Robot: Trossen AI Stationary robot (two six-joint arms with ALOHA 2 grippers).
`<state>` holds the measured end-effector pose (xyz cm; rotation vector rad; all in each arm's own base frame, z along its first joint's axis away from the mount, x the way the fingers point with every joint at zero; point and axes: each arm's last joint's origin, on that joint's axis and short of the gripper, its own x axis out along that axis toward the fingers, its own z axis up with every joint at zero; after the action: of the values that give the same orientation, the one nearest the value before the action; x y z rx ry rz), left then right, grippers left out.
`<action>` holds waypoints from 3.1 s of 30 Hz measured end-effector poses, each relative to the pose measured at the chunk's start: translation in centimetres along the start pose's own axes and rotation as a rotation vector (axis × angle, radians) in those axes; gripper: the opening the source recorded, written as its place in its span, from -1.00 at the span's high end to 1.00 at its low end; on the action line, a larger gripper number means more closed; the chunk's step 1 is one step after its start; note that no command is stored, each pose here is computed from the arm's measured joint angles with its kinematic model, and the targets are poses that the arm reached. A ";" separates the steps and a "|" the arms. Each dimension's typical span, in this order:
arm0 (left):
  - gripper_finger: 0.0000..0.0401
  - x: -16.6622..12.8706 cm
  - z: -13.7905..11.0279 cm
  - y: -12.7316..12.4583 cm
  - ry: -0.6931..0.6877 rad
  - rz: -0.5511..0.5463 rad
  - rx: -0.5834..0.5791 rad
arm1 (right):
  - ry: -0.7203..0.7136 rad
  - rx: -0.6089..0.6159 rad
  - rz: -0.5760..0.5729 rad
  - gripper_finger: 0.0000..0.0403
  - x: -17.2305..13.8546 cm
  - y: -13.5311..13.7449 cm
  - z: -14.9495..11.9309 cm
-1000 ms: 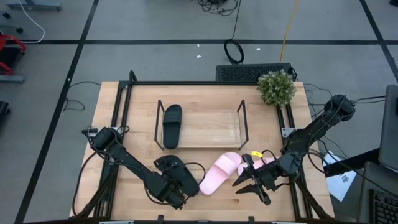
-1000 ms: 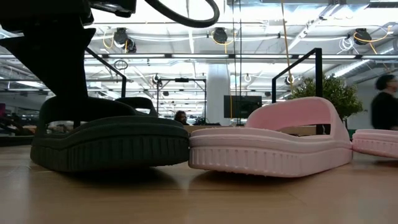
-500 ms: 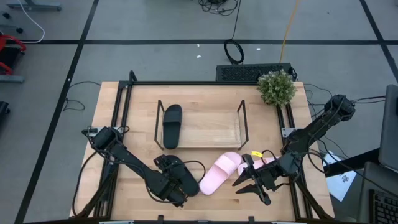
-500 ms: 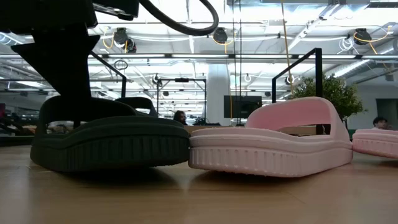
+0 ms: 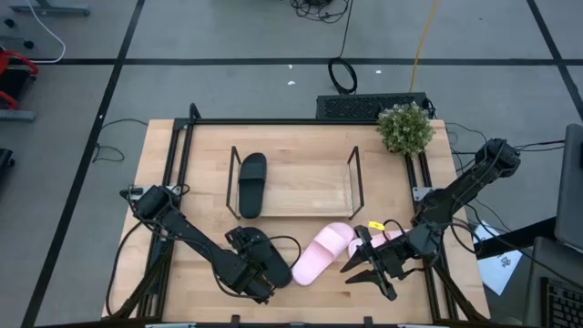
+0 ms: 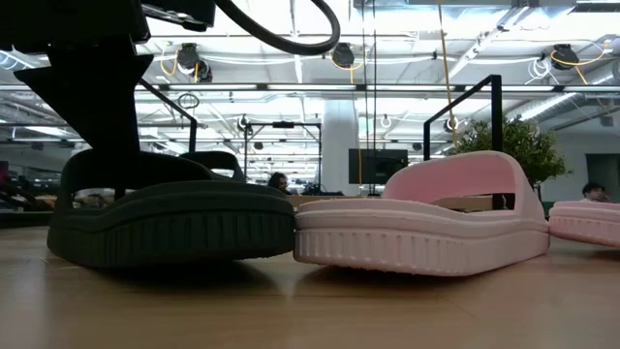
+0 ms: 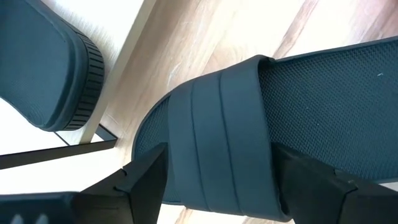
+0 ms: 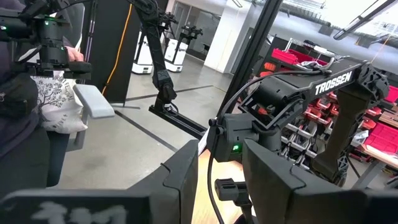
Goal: Pick and place slides into the shelf
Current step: Put the black slipper on the shelf
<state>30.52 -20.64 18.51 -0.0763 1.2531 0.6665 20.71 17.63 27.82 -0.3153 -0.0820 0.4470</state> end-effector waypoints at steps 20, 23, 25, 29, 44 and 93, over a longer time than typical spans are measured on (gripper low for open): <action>-0.36 2.9 -0.1 -1.0 0.075 0.065 -0.037 | 0.014 0.025 0.004 0.42 0.0 0.1 -0.1; -0.36 2.6 -0.1 -0.9 0.073 0.058 -0.045 | 0.014 0.024 0.004 0.42 0.0 0.1 -0.1; -0.36 2.6 -0.1 -0.9 0.074 0.058 -0.049 | 0.014 0.021 0.004 0.42 0.0 0.1 -0.1; -0.23 2.6 -0.1 -0.9 0.074 0.058 -0.049 | 0.014 0.019 0.003 0.42 0.0 0.1 -0.2; 0.94 1.7 -0.2 -1.1 0.064 0.041 -0.010 | 0.014 0.020 0.002 0.42 0.0 0.0 -0.1; 1.00 -1.0 10.2 4.4 -0.362 0.536 0.437 | -0.094 -0.107 -0.197 0.42 -1.8 -1.4 2.6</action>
<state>36.85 -13.34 24.18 0.7342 1.0401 0.8024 19.30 16.44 30.75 -0.3877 -0.2278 0.2620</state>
